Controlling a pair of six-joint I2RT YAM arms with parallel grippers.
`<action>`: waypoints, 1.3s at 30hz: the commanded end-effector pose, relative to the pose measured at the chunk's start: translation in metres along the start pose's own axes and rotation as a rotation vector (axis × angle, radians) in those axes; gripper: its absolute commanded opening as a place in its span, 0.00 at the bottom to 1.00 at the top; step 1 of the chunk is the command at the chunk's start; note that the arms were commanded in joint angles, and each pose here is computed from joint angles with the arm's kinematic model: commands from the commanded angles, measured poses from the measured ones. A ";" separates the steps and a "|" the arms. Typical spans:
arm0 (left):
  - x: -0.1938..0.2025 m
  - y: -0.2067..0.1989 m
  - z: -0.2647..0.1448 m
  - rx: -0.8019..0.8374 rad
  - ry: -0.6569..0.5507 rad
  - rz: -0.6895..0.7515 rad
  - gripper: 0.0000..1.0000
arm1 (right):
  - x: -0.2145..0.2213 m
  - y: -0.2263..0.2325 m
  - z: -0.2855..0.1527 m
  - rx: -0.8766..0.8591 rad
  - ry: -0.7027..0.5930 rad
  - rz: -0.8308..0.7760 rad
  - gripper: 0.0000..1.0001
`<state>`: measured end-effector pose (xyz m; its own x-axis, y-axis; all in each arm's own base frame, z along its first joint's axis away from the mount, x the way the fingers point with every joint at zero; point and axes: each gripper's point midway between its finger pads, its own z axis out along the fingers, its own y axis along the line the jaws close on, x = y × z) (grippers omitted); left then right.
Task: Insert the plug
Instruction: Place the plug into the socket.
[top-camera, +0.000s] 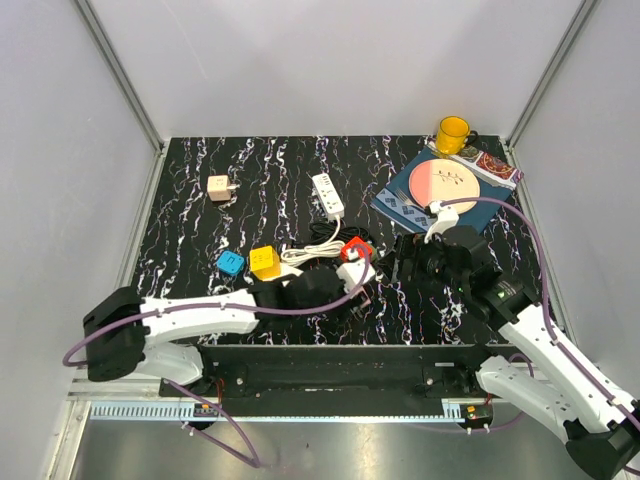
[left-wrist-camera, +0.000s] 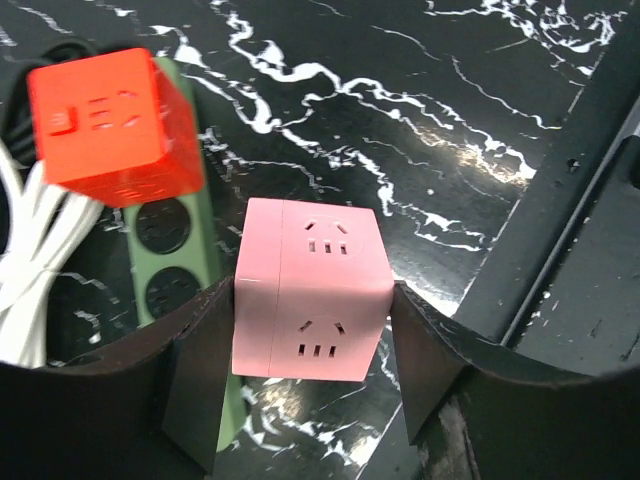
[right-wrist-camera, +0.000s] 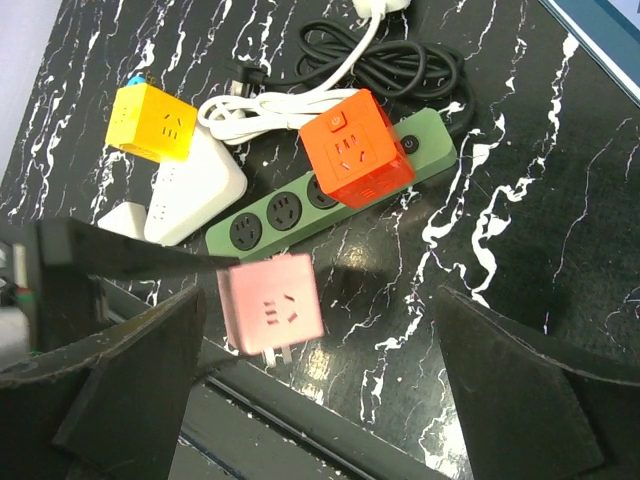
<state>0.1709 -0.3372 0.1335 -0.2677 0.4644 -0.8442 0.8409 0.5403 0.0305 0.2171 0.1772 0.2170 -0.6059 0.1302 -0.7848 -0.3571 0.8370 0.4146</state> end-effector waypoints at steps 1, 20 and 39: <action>-0.039 -0.021 0.019 0.026 -0.160 -0.042 0.00 | -0.003 -0.007 -0.002 0.043 -0.014 0.002 1.00; 0.018 -0.045 0.040 0.085 0.046 -0.134 0.69 | 0.015 -0.012 0.009 0.074 0.135 -0.040 1.00; -0.027 0.050 -0.049 -0.137 -0.116 -0.467 0.99 | 0.071 0.000 0.022 0.035 0.504 0.003 1.00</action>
<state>0.1851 -0.3176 0.1675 -0.5050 0.1829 -0.8435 0.6704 0.6987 -0.2498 0.2015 0.1883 0.1533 -0.8469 -0.0995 -0.5224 -0.3267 0.8724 0.3635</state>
